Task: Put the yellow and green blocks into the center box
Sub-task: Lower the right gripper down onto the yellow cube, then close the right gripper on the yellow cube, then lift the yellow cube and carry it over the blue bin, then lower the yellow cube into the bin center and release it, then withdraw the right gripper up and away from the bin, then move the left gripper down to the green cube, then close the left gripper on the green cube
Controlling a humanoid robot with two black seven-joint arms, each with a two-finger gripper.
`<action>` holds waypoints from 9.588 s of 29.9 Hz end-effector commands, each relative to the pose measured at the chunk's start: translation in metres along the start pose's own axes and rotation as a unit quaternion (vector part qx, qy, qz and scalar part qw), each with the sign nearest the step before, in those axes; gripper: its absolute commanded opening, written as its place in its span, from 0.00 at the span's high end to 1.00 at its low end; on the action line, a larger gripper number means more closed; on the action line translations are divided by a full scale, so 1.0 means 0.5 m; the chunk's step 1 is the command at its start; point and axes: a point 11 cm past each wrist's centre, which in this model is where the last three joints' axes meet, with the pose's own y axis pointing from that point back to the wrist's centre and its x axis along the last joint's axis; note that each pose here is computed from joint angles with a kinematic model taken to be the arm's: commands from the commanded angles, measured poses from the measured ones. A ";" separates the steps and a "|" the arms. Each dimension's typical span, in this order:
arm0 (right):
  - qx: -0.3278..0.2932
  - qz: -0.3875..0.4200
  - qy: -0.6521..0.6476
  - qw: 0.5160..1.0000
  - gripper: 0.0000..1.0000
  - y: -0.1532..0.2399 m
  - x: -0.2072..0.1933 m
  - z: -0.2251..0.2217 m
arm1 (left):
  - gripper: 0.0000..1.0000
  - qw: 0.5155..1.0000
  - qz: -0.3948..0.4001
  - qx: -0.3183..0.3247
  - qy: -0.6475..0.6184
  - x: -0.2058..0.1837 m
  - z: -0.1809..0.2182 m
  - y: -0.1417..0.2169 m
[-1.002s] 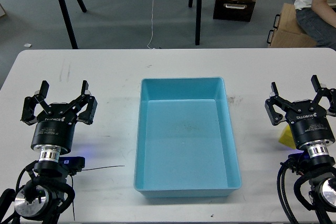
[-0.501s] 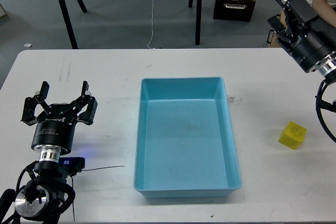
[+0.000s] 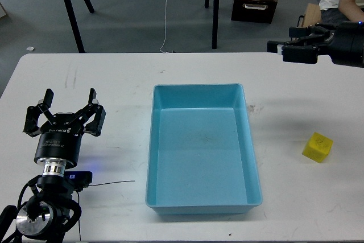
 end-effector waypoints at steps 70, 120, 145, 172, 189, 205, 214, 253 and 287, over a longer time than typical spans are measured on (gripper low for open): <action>-0.035 -0.350 0.112 0.929 0.84 0.001 -0.352 0.064 | 0.00 1.000 0.012 -0.002 -0.003 0.018 0.004 0.003; 0.188 -0.283 0.316 0.886 0.96 -0.388 -0.101 -0.357 | 0.00 1.000 0.006 -0.008 -0.006 0.011 0.011 -0.006; 0.163 -0.264 0.254 0.916 0.03 -0.405 -0.076 -0.331 | 0.00 1.000 -0.003 -0.005 -0.007 -0.001 0.010 -0.021; 0.292 0.277 -0.274 0.874 0.03 -0.332 0.455 -0.354 | 0.00 0.875 -0.046 0.059 -0.479 -0.131 0.346 -0.184; 0.214 0.424 -0.468 0.745 0.01 -0.182 0.347 -0.100 | 0.05 0.341 -0.205 0.217 -0.892 -0.166 0.316 -0.172; 0.205 0.460 -0.452 0.736 0.01 -0.090 0.380 -0.057 | 0.01 -0.033 -0.274 0.446 -0.851 -0.038 0.272 -0.075; 0.208 0.459 -0.453 0.736 0.01 -0.092 0.380 -0.061 | 0.01 -0.114 -0.264 0.502 -0.815 0.009 0.311 -0.056; 0.206 0.452 -0.462 0.735 0.01 -0.107 0.362 -0.063 | 0.01 -0.136 -0.255 0.536 -0.793 0.033 0.318 -0.065; 0.201 0.449 -0.466 0.735 0.01 -0.111 0.349 -0.057 | 0.53 -0.125 -0.275 0.530 -0.792 0.052 0.275 -0.075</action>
